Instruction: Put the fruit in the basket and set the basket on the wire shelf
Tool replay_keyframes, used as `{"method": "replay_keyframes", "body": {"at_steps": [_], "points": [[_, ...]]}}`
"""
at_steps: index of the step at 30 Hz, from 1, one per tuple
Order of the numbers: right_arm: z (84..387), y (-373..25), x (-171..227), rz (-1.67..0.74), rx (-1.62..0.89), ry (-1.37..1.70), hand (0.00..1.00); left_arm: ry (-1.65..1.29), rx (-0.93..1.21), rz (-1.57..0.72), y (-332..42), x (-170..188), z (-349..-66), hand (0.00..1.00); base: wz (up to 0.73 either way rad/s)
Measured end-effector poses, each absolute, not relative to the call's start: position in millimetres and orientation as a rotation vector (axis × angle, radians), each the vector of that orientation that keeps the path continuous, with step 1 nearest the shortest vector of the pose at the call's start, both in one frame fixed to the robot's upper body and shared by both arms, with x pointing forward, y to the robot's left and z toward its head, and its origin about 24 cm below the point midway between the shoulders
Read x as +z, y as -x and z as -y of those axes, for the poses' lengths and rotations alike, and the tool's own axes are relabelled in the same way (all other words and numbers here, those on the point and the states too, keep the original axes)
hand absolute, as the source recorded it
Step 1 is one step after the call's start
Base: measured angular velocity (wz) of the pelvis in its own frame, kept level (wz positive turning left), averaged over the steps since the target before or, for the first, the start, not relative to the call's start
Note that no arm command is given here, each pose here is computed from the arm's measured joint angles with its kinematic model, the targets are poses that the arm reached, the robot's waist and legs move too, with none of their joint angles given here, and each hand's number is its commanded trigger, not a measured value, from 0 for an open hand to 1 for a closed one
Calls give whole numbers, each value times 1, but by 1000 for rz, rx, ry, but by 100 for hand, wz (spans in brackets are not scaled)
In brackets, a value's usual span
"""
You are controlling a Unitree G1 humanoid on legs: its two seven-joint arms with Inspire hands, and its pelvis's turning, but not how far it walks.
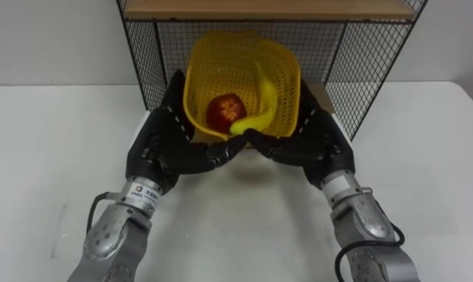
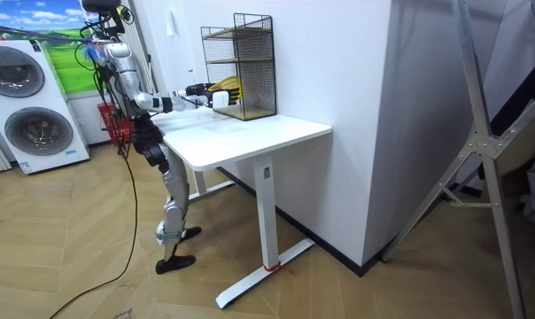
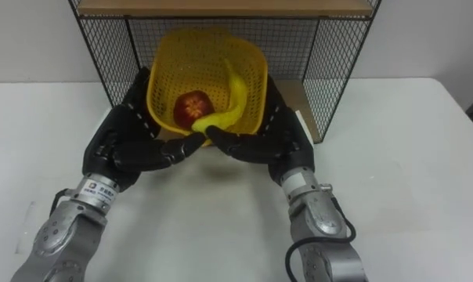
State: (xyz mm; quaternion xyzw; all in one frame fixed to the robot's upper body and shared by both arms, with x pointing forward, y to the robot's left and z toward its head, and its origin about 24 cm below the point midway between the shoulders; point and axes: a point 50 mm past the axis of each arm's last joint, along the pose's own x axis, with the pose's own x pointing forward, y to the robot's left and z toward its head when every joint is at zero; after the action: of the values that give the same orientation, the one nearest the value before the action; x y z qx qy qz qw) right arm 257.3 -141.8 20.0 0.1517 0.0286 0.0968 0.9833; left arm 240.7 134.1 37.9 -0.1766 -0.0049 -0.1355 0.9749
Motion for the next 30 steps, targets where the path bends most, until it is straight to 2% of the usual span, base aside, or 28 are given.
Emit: {"method": "replay_keyframes", "body": {"at_steps": [6,13,19,30], "points": [[144,-260,17,-72,180,-296,0,351,-279,-6,-242,35,-133,0,-1],[144,-287,20,-107,170,-262,0,327,-279,-75,-264,27,-132,0,5],[140,-309,38,-90,179,-223,0,317,-264,-131,-278,23,-131,0,3],[141,-347,48,-182,134,-142,0,323,-215,-211,-313,31,-122,0,3]]}}
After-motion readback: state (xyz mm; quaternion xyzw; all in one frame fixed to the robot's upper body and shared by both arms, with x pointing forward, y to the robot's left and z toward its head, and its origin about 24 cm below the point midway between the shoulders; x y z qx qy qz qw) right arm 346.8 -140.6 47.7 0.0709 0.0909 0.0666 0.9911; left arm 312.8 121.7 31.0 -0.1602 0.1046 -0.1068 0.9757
